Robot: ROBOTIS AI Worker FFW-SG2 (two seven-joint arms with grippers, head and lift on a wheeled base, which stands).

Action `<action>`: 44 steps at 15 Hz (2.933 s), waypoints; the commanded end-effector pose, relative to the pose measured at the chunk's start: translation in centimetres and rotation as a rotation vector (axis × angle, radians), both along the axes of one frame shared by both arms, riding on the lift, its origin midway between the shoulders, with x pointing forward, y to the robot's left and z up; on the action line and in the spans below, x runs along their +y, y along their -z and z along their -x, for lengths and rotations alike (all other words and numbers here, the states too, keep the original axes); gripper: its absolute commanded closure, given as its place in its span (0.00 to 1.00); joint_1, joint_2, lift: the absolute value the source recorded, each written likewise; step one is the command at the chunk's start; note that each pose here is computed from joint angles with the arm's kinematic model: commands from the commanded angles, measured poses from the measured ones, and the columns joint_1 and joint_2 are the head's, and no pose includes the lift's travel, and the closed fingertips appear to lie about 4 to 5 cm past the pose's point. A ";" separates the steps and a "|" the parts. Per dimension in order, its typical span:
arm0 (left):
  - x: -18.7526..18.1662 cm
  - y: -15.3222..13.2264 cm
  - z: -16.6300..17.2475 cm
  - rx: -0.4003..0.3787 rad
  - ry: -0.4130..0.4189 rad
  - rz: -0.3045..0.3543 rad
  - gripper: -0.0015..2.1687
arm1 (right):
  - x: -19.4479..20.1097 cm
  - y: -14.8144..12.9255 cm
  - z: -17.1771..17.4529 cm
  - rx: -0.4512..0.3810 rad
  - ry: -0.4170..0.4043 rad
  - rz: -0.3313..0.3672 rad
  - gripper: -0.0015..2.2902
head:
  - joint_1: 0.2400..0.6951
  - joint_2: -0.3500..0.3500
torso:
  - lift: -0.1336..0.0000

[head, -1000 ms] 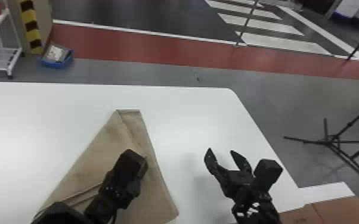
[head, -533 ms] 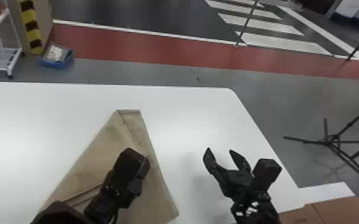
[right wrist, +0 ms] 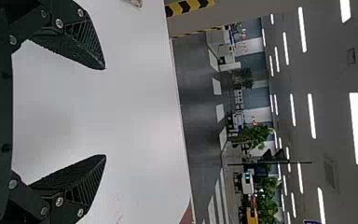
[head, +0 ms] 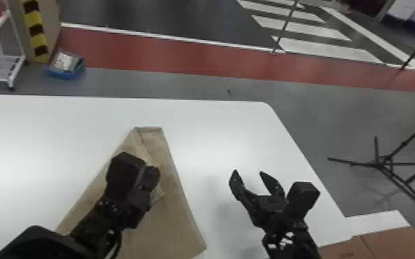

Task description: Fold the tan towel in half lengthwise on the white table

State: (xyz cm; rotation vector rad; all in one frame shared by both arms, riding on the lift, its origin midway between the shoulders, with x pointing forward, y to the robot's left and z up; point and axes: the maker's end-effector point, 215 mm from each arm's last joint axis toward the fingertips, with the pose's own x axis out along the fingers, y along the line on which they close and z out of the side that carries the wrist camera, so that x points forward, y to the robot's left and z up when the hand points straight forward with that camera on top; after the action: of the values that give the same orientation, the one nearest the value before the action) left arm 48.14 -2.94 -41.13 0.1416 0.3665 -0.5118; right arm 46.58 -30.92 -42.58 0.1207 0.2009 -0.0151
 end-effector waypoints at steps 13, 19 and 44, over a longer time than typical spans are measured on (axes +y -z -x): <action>6.9 -1.7 -2.2 -0.053 -0.158 0.037 0.71 | 20.2 2.4 2.6 0.047 -0.453 0.090 0.20 | 1.00 0.38 | 0.08; 6.8 -1.2 -2.0 -0.043 -0.156 0.032 0.71 | 21.8 3.7 2.4 0.092 -0.496 0.105 0.34 | 1.00 0.39 | 0.08; 13.1 -3.4 -2.4 -0.064 -0.260 0.051 0.71 | 12.9 -3.3 -2.4 0.031 -0.326 0.198 0.53 | 1.00 0.40 | 0.08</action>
State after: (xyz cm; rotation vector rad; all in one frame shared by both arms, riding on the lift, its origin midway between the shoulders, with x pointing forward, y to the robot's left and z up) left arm 50.42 8.52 -38.02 0.0686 0.3005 -0.2842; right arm 48.00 -15.65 -40.19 -0.1046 0.2559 0.3268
